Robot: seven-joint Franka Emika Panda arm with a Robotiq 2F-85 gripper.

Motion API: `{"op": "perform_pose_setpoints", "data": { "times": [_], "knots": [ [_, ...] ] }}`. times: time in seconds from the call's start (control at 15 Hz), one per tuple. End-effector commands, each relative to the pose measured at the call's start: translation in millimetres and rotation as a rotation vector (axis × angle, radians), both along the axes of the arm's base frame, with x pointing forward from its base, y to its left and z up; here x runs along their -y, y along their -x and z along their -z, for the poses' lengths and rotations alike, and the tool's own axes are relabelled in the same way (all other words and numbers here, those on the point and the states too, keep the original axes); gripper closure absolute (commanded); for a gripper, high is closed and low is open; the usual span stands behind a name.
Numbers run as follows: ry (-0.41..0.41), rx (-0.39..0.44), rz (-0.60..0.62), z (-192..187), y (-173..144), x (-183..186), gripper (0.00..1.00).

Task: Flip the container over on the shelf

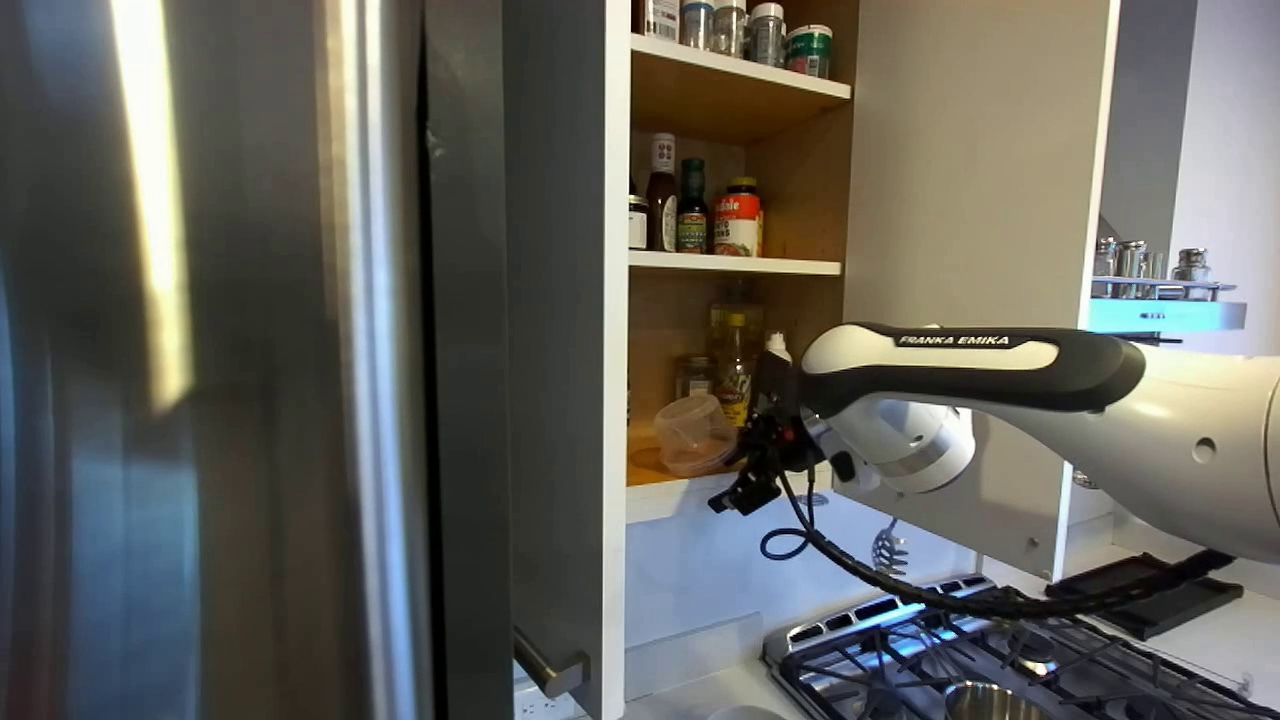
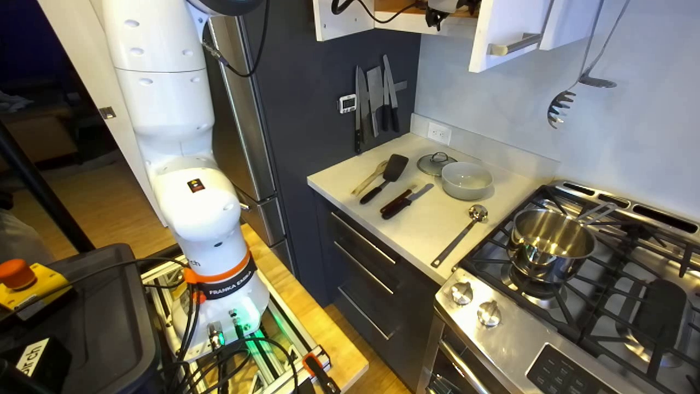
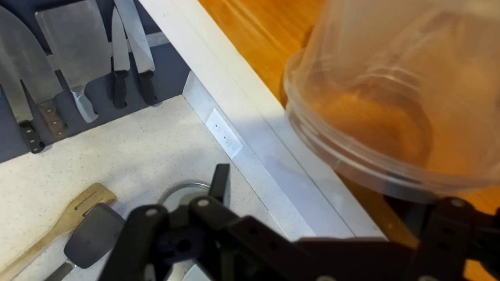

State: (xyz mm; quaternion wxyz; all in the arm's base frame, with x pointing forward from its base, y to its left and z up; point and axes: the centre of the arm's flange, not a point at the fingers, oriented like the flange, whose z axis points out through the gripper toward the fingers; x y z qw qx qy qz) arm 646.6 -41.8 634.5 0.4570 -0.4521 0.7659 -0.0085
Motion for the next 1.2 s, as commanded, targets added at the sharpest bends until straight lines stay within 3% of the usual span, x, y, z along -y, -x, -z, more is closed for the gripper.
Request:
{"op": "perform_pose_setpoints", "data": {
  "times": [0.0,0.27,0.53,0.93,1.13],
  "knots": [
    [0.079,-0.008,-0.073,-7.2,-3.6,10.9,0.00],
    [0.139,0.001,-0.062,-12.1,-4.6,25.1,0.00],
    [0.125,0.005,0.009,-6.7,-14.3,21.7,0.00],
    [0.307,-0.008,-0.063,-1.9,-31.4,13.4,0.00],
    [0.353,0.008,-0.070,-3.3,-35.5,10.7,0.00]
  ]
}}
